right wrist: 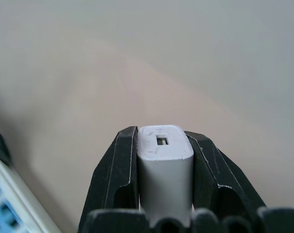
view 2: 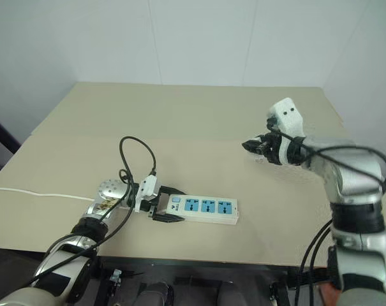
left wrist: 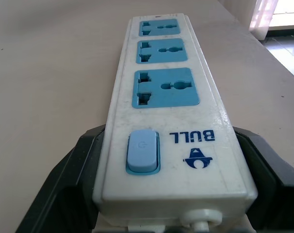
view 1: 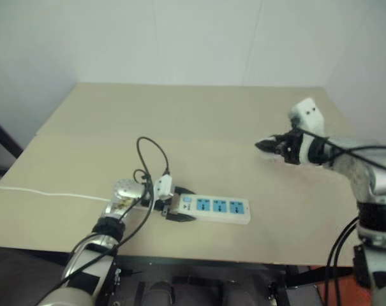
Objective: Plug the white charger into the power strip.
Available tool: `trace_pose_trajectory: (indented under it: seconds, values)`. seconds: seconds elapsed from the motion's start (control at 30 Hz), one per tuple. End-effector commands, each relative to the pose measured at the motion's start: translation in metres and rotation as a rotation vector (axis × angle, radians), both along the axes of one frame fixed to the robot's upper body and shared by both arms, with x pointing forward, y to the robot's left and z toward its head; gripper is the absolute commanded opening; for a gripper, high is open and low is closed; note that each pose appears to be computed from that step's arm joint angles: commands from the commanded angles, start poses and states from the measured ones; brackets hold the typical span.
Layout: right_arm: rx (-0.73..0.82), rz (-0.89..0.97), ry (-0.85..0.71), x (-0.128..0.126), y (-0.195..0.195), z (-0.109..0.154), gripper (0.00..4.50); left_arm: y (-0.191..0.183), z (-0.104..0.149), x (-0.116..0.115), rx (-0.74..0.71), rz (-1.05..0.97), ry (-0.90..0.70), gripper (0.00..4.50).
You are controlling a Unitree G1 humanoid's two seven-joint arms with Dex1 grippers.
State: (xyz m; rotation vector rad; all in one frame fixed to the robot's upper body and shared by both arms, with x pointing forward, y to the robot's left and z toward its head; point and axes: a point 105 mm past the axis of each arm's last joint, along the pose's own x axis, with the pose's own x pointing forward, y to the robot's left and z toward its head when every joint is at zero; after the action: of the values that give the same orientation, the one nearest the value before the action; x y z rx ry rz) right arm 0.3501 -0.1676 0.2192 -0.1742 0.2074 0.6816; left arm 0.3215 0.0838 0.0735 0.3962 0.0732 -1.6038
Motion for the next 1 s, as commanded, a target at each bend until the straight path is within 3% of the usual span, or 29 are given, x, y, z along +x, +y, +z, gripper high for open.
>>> trace_pose_trajectory:
  seconds: [0.03,0.27,0.57,0.7,1.0]
  values:
    - [0.13,0.096,-0.117,-0.018,0.017,0.026,1.15,-0.001,-0.026,-0.011,0.087,-0.031,0.08,3.33]
    - [0.258,0.28,-0.215,-0.041,0.055,0.023,1.15,0.0,-0.025,-0.01,0.092,-0.03,0.079,3.33]
    - [0.269,0.451,-0.376,-0.05,0.095,-0.013,1.15,0.0,-0.021,-0.008,0.096,-0.033,0.07,3.33]
    - [0.338,0.454,-0.397,-0.044,0.106,-0.022,1.15,0.001,-0.02,-0.009,0.097,-0.038,0.07,3.33]
    - [0.277,0.615,-0.376,-0.057,0.123,-0.058,1.15,0.003,-0.02,-0.014,0.099,-0.044,0.075,3.33]
